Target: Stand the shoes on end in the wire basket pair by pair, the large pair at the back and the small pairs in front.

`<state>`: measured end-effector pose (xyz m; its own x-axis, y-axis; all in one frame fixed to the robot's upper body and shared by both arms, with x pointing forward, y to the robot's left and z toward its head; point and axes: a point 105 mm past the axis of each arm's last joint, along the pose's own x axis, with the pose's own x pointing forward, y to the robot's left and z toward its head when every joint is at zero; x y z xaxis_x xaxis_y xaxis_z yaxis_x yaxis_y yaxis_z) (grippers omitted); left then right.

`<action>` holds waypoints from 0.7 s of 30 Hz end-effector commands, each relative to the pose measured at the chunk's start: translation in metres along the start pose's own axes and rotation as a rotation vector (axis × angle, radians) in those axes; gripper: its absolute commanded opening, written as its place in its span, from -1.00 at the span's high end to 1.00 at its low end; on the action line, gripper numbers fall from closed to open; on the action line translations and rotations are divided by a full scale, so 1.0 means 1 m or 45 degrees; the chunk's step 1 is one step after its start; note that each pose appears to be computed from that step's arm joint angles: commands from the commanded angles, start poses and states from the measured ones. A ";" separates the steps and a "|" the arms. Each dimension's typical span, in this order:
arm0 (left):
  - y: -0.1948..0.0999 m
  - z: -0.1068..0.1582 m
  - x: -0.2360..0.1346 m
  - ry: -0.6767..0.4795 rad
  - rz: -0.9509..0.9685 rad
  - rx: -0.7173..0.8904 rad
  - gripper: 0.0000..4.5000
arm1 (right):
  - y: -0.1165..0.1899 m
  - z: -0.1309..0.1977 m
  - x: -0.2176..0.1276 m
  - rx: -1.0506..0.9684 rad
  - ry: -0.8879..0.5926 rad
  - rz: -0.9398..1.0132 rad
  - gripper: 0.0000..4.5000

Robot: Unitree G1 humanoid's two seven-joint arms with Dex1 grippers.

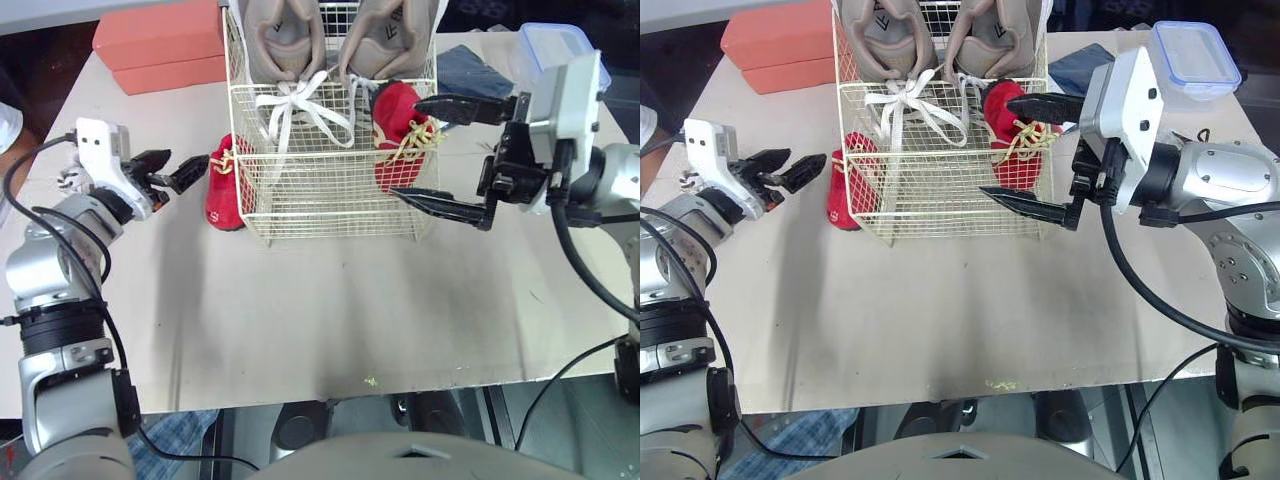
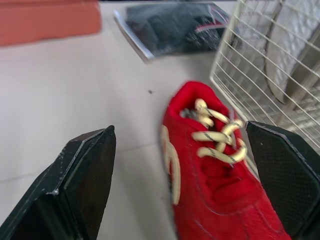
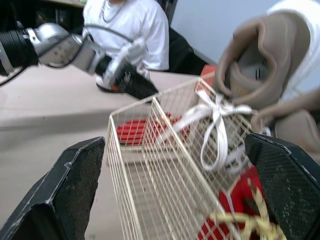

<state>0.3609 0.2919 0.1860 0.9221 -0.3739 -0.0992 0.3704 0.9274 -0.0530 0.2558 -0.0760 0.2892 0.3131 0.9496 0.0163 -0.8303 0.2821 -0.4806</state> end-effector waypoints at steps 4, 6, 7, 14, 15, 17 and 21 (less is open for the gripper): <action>0.008 0.001 0.014 0.038 0.035 -0.047 -1.00 | -0.002 0.007 0.002 -0.079 -0.036 0.003 -0.97; 0.016 0.004 0.016 0.007 0.086 -0.071 -1.00 | -0.002 0.008 0.003 -0.079 -0.043 0.000 -0.97; 0.016 0.008 0.016 -0.021 0.080 -0.082 -1.00 | -0.002 0.008 0.002 -0.080 -0.042 -0.003 -0.97; 0.022 0.014 0.007 -0.097 0.110 -0.132 -1.00 | -0.002 0.005 0.001 -0.072 -0.037 -0.018 -0.97; 0.021 0.009 0.006 -0.076 0.106 -0.132 -1.00 | -0.002 0.005 0.002 -0.070 -0.042 -0.018 -0.97; 0.021 0.002 0.008 -0.062 0.111 -0.161 -1.00 | -0.002 0.005 0.002 -0.071 -0.046 -0.014 -0.97; 0.021 -0.016 0.014 -0.007 0.132 -0.242 -1.00 | -0.003 0.005 0.004 -0.075 -0.048 -0.010 -0.97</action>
<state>0.3793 0.3032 0.1616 0.9499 -0.2871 -0.1235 0.2534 0.9388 -0.2332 0.2614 -0.0731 0.2852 0.3148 0.9488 0.0275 -0.8242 0.2876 -0.4878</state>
